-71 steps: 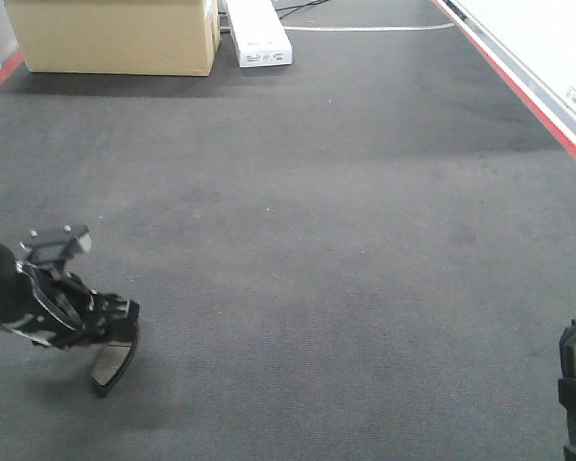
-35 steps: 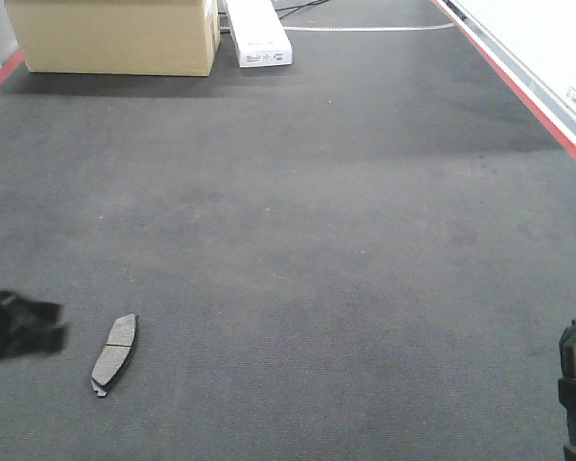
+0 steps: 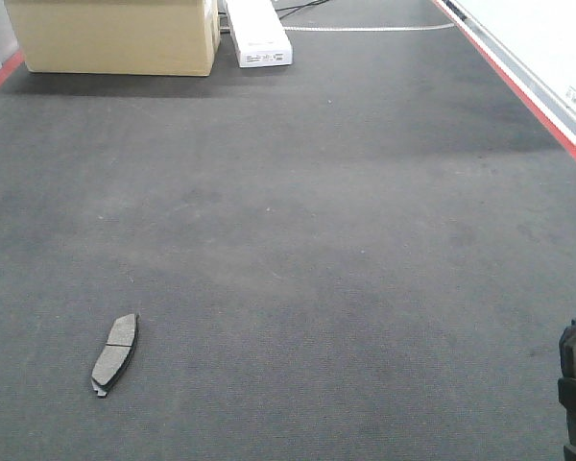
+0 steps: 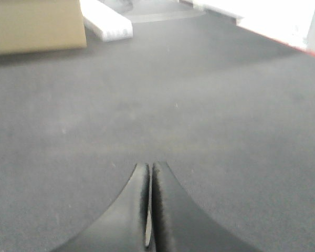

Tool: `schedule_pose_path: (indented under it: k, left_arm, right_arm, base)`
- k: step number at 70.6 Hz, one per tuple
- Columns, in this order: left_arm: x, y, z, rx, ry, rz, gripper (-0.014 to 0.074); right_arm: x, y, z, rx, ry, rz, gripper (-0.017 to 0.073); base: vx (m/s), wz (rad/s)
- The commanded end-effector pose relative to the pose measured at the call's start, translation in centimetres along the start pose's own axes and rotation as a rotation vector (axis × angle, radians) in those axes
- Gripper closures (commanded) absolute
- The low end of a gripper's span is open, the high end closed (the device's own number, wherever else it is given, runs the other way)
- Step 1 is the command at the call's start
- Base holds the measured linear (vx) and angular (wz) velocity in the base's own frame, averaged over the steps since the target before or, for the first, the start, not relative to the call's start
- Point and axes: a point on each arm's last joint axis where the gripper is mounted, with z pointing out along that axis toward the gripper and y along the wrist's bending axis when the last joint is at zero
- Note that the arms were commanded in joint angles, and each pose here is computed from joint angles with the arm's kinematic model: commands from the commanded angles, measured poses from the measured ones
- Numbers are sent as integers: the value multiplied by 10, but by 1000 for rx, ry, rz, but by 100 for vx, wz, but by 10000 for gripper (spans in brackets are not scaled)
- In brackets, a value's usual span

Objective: Move and align brake pads A on conveyor
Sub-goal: 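Raise the open left gripper away from the placed pad, then lower the right gripper's brake pad onto the belt beside the first and open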

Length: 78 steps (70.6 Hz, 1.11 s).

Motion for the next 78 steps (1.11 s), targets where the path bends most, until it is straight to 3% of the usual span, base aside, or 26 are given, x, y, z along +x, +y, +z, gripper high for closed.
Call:
schedule_pose_path:
  k: [1, 36, 49, 65, 78]
  left_arm:
    - [-8, 1, -4, -19, -90, -8, 601]
    - [-7, 1, -4, -20, -90, -8, 601]
    - [-7, 1, -4, -21, -93, -8, 601]
    - [-8, 2, -4, -24, -97, -8, 601]
    - [-8, 2, -4, -24, -97, -8, 601]
  right_arm:
    - [-16, -1, -5, 9, -111, -7, 468]
    - [-17, -1, -5, 9, -123, -6, 468]
    - [-23, -1, -3, -3, -153, 20, 464]
    - [-55, -2, 28, -22, -44, 41, 462]
    - [-83, -3, 80, -33, 97, 51, 462]
  base:
    - [0, 0]
    - [0, 0]
    - [0, 0]
    - [0, 0]
    - [0, 0]
